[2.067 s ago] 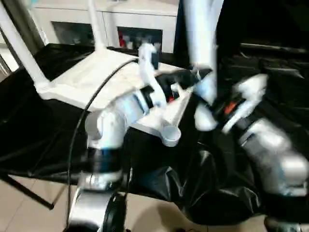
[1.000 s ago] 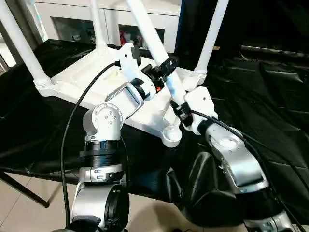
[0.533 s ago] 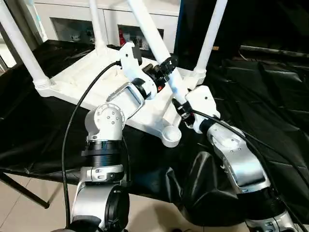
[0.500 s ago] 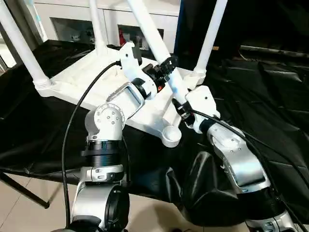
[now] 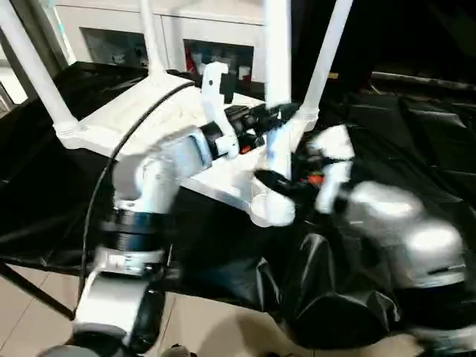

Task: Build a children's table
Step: Pick table leg

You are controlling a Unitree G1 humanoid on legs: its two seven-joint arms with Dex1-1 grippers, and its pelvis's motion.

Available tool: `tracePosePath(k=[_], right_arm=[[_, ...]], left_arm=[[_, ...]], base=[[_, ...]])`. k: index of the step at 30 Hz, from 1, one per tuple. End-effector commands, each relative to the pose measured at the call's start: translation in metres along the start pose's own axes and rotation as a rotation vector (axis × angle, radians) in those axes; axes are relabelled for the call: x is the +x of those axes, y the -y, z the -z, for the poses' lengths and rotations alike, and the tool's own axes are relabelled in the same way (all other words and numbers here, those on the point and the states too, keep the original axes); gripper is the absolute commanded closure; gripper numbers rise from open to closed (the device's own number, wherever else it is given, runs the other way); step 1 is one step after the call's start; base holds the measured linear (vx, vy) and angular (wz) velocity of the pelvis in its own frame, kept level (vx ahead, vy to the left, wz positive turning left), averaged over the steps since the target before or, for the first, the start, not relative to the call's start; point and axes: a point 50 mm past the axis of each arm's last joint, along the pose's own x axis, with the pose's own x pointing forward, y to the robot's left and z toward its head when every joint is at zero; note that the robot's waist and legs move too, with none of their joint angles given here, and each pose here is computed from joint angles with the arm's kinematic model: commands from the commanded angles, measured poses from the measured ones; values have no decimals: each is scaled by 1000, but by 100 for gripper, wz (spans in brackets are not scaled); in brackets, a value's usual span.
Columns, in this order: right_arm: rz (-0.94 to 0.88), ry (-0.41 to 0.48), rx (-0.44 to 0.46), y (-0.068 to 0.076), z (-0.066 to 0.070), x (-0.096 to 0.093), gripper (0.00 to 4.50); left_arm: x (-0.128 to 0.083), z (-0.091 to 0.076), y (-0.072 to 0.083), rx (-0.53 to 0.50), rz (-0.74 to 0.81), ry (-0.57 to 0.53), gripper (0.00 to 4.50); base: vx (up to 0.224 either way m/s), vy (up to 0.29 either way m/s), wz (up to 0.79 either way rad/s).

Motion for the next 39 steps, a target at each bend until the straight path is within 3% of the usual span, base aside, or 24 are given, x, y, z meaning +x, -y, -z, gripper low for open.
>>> tracePosePath(k=[1,8,15,24,30,33,36,37,39], right_arm=[[-114,15,38,-6,-10,-6,151],[-132,-6,126,1,-14,-14,151],[-164,-66,203,2,-8,-17,151],[-178,-106,228,1,-4,-17,227],[-168,-104,221,1,-4,-14,244],[-146,-92,210,0,-4,-11,246],[-111,-77,198,-1,-3,-6,249],[-111,-77,198,-1,-3,-6,251],[-73,-66,187,-2,-2,-1,251]], left_arm=[[0,-16,2,40,21,18,268],[0,-22,7,9,103,30,268],[-2,-28,17,-43,207,54,268],[-5,-31,18,-68,224,69,268],[-4,-26,17,-62,210,48,268],[-2,-24,14,-86,178,40,198],[0,-22,9,-26,69,42,195],[0,-22,9,-26,69,42,166],[5,-14,11,-11,2,32,159]], base=[[0,0,0],[0,0,0],[0,0,0],[0,0,0],[0,0,0],[0,0,0],[0,0,0],[0,0,0],[0,0,0]])
